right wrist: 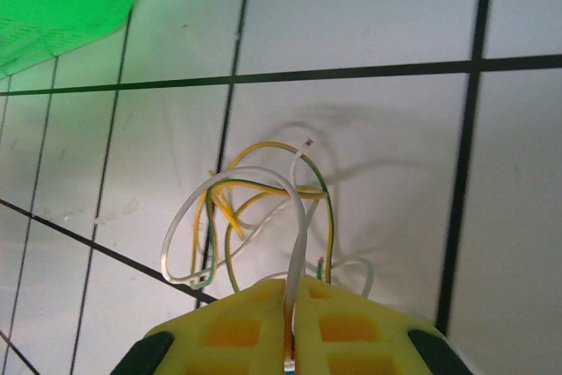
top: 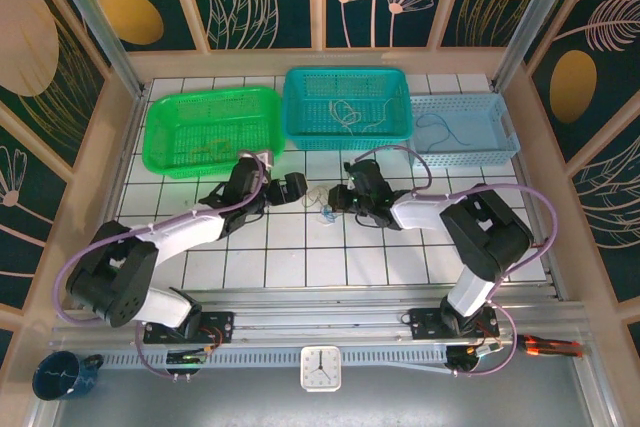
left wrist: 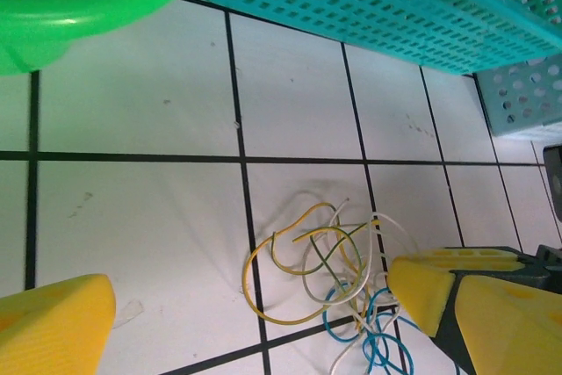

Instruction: Untangle the cables

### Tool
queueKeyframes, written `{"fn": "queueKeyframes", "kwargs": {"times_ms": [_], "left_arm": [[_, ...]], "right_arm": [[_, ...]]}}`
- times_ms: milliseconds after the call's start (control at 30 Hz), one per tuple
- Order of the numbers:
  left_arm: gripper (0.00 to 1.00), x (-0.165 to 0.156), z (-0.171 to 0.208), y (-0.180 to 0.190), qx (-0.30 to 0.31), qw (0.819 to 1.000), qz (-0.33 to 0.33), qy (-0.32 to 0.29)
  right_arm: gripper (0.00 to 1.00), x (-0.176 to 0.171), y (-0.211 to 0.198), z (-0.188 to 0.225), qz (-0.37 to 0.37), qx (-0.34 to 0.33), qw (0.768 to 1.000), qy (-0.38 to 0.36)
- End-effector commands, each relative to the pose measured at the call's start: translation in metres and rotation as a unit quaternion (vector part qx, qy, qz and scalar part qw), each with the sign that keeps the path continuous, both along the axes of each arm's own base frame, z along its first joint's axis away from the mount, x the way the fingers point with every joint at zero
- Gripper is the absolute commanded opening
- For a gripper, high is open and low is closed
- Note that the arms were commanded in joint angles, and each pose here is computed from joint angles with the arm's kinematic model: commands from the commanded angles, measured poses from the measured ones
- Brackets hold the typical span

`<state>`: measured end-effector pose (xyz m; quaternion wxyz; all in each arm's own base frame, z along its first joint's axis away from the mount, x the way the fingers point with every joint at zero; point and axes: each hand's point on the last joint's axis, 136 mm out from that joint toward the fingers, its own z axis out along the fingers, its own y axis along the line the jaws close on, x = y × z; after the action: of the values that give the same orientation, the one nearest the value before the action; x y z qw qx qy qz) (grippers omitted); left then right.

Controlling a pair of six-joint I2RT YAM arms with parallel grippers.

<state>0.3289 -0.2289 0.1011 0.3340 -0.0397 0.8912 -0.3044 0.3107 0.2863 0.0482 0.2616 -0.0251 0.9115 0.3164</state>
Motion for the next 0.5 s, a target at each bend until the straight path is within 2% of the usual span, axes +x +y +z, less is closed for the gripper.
{"fn": "queueKeyframes", "kwargs": {"times_ms": [0,133,300,467], "left_arm": [[0.99,-0.003,0.001,-0.015,-0.005,0.999,-0.044,0.006],[0.98,-0.005,-0.003,-0.022,-0.006,0.998,-0.063,0.019],[0.83,-0.006,-0.019,-0.020,0.023,0.997,-0.065,0.046],[0.77,-0.008,-0.037,-0.019,0.081,0.992,-0.068,0.066]], "right_arm": [[0.10,0.004,-0.007,0.000,-0.009,0.000,1.000,-0.012],[0.11,0.006,-0.009,-0.006,-0.012,-0.010,1.000,-0.011],[0.11,0.007,-0.014,-0.010,-0.018,-0.018,1.000,-0.008],[0.11,0.006,-0.017,-0.011,-0.019,-0.021,1.000,-0.008]]}}
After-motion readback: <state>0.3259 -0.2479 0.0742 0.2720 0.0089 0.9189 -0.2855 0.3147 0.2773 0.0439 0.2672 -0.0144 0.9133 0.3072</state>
